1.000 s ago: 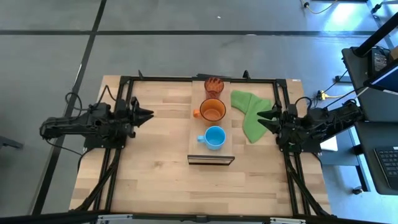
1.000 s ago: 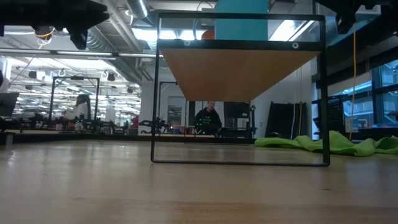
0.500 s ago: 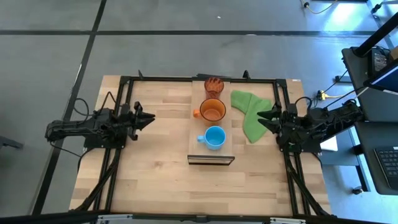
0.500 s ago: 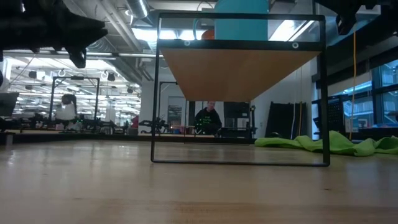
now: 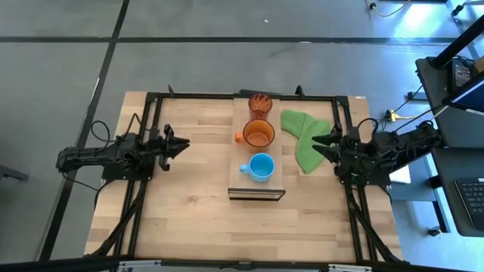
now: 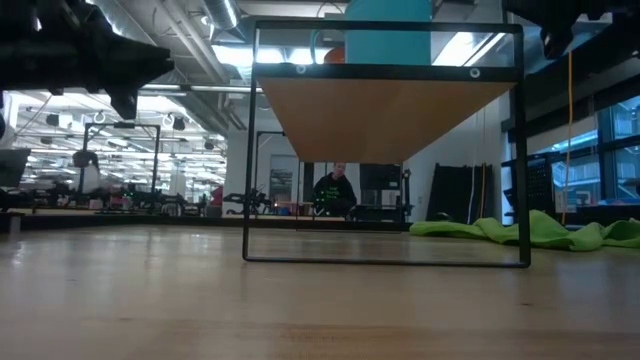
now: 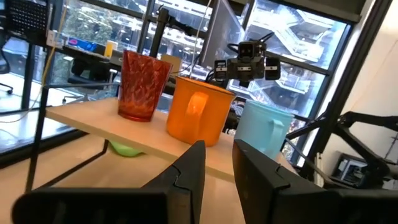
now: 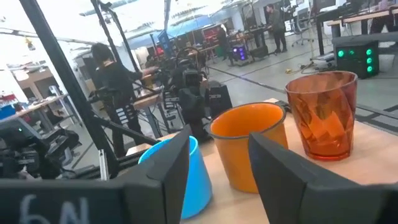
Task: Stack small to large cups/mugs on shelf
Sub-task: Return to Home Position
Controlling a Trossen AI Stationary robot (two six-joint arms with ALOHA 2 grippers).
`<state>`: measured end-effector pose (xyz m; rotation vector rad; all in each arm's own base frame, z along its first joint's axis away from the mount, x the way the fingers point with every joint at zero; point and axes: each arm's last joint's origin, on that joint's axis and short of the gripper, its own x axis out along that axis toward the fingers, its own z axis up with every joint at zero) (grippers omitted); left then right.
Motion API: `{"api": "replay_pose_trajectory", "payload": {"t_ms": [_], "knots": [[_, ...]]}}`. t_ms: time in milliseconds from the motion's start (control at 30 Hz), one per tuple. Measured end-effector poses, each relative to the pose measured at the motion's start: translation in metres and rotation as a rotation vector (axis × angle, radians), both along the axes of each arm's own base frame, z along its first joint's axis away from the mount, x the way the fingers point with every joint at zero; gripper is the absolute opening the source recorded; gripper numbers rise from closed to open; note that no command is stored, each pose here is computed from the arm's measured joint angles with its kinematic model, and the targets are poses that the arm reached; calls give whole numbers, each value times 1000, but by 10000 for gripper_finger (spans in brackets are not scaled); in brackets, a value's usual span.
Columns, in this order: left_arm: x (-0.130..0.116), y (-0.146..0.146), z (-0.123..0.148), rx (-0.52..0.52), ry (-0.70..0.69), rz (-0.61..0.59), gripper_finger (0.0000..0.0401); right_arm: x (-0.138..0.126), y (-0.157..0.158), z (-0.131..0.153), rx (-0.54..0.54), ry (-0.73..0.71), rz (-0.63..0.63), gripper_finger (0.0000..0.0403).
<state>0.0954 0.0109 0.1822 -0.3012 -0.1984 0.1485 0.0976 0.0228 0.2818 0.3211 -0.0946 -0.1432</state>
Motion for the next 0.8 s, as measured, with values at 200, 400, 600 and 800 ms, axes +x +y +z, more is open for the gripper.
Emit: {"api": "replay_pose_trajectory", "payload": {"t_ms": [200,400,600,800], "knots": [[0,1,-3,15,35,38,76,0,0,0,-107,17,-8,165],[1,1,-10,-16,98,31,76,0,0,-1,-114,27,-17,165],[1,1,-10,-29,105,29,76,-1,-1,-7,-54,73,-27,165],[1,2,-8,-21,94,57,76,-19,-8,-9,-56,68,-29,165]]}}
